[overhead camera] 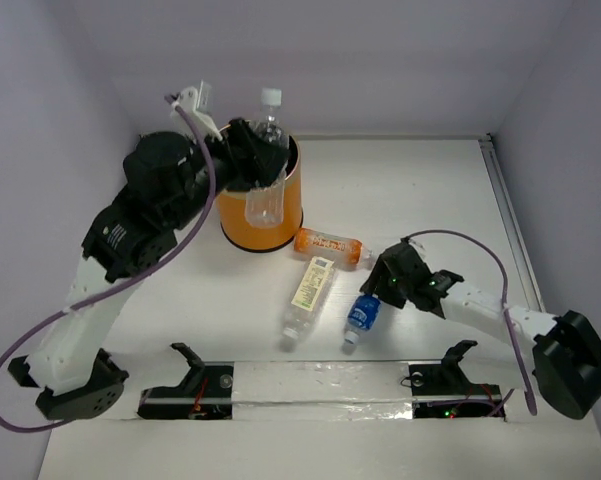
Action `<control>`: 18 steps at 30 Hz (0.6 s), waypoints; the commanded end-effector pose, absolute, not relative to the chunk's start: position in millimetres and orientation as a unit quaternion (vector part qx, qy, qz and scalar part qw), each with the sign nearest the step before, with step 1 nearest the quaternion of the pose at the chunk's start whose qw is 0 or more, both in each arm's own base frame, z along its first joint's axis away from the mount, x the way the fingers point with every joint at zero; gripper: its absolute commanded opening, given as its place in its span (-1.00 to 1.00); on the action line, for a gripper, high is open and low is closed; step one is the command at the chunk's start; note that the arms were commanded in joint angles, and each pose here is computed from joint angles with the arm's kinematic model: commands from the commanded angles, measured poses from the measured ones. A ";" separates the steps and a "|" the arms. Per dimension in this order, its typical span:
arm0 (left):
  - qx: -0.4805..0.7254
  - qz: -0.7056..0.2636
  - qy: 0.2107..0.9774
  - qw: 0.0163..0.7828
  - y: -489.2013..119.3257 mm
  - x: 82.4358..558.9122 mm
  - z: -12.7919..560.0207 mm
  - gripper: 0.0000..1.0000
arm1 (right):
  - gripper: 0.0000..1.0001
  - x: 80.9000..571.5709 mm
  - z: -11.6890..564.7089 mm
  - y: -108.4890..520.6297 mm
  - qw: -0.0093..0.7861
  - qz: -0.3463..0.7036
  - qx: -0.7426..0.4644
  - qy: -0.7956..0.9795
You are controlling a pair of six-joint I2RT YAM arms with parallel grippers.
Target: Put the plastic bottles in the bin
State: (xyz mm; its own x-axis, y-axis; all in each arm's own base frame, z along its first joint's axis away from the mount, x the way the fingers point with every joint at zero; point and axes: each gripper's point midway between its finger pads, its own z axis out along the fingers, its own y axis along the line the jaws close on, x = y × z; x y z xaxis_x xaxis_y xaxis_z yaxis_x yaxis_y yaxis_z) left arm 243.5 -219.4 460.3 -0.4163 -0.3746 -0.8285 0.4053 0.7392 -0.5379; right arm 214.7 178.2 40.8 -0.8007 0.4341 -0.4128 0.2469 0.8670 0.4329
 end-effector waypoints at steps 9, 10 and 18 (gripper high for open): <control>-0.066 -0.249 0.743 0.617 -165.5 409.0 460.0 -0.12 | -0.07 207.0 130.8 154.3 0.363 0.247 0.199 0.876; -0.069 -0.241 0.746 0.617 -162.5 416.9 452.9 -0.11 | -0.07 207.8 144.4 154.2 0.374 0.259 0.200 0.868; -0.073 -0.225 0.753 0.614 -155.8 441.1 424.2 0.44 | -0.07 236.4 262.4 166.2 0.463 0.291 0.147 0.824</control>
State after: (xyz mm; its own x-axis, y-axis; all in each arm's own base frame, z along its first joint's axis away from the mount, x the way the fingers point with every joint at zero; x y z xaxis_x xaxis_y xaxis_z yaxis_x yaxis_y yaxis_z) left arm 445.1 -154.1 363.7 -0.3884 -0.3490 -0.8528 0.0645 0.9129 -0.4030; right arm 216.6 161.1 200.8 -0.6140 0.5247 -0.5896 0.0742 0.7821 0.6187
